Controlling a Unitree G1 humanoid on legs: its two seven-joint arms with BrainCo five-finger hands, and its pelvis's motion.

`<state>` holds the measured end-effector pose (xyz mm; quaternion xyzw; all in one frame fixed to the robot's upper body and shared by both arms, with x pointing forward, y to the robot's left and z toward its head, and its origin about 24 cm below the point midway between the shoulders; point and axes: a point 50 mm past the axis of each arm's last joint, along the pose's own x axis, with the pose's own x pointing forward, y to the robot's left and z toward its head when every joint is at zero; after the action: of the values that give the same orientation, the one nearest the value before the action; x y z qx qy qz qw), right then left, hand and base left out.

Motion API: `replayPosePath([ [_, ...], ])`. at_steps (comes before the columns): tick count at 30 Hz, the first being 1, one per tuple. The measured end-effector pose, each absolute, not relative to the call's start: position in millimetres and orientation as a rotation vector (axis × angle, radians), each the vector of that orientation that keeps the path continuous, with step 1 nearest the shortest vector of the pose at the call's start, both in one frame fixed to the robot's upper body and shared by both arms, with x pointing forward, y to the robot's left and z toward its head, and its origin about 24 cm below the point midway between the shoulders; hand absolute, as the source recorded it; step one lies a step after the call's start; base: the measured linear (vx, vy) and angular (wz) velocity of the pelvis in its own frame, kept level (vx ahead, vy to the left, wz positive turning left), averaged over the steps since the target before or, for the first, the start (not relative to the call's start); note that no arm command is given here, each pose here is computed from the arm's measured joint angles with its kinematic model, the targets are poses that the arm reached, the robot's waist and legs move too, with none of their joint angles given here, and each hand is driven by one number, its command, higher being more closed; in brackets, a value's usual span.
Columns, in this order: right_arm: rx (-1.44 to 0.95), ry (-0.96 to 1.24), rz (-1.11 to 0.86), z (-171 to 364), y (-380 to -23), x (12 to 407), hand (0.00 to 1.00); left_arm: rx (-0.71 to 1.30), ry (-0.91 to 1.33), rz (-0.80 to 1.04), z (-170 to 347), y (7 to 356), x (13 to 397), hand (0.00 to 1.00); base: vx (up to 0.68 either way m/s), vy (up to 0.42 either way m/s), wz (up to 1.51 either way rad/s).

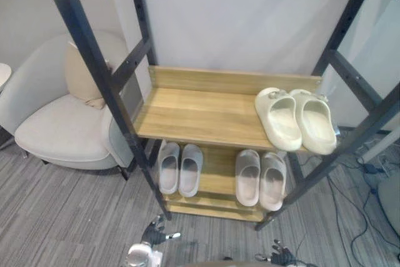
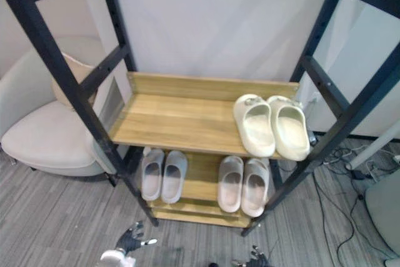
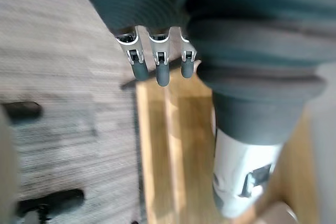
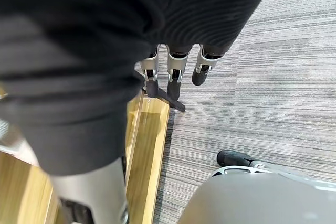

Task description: Organize the slippers on the shoe rack

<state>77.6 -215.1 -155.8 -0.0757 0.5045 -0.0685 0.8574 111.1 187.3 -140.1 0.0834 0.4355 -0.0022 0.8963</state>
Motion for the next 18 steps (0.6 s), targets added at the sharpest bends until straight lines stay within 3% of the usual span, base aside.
replayPosePath([
  [9,-0.155,1.058,-0.162,-156,-214,78,0.00,0.167,0.974,0.148,-148,201,97,0.00,0.01,0.018,-0.03],
  [18,-0.151,1.055,-0.160,-156,-212,85,0.00,0.128,0.998,0.188,-152,195,96,0.00,-0.01,0.017,0.02],
])
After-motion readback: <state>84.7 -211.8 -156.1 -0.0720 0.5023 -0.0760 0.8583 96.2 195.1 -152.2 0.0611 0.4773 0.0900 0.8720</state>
